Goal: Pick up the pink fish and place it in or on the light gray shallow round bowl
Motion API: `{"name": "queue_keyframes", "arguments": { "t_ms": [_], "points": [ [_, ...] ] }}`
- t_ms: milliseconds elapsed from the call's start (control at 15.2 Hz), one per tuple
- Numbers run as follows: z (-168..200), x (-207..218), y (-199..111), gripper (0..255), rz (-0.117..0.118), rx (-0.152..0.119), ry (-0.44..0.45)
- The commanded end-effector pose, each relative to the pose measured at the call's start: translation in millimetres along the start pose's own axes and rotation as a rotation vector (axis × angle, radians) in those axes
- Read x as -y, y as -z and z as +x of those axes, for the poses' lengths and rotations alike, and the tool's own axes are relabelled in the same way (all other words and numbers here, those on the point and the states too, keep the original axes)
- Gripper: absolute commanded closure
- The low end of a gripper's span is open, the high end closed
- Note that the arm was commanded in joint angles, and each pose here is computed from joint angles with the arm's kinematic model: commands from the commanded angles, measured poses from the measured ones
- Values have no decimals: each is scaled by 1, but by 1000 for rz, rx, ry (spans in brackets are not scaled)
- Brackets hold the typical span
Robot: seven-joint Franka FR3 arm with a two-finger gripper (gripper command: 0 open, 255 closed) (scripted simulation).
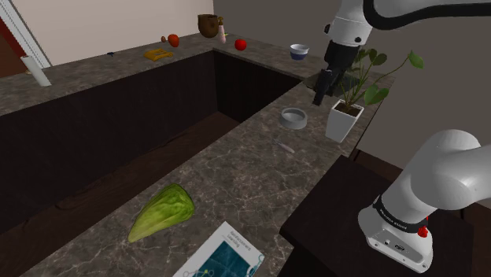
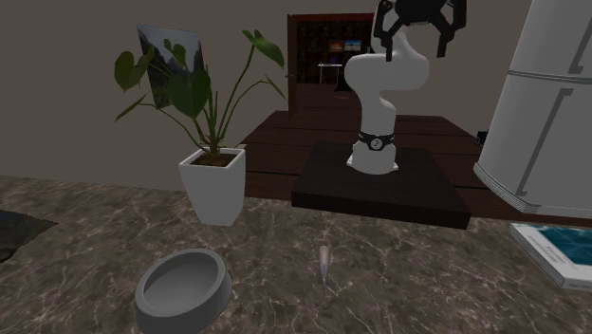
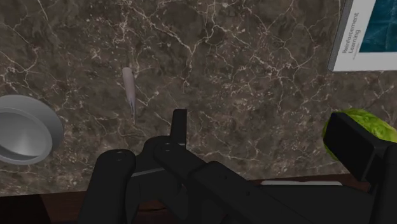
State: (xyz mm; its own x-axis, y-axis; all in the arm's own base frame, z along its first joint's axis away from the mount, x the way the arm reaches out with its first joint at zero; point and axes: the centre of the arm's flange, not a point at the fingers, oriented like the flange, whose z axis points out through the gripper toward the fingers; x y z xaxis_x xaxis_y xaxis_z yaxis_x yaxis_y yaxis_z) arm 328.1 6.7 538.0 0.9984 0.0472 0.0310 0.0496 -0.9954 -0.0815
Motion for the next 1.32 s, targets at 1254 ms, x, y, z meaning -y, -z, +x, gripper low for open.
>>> {"name": "queue_keyframes", "arguments": {
  "t_ms": [1254],
  "points": [
    [92,-92,-239,0,-92,-28,17]
  ]
}}
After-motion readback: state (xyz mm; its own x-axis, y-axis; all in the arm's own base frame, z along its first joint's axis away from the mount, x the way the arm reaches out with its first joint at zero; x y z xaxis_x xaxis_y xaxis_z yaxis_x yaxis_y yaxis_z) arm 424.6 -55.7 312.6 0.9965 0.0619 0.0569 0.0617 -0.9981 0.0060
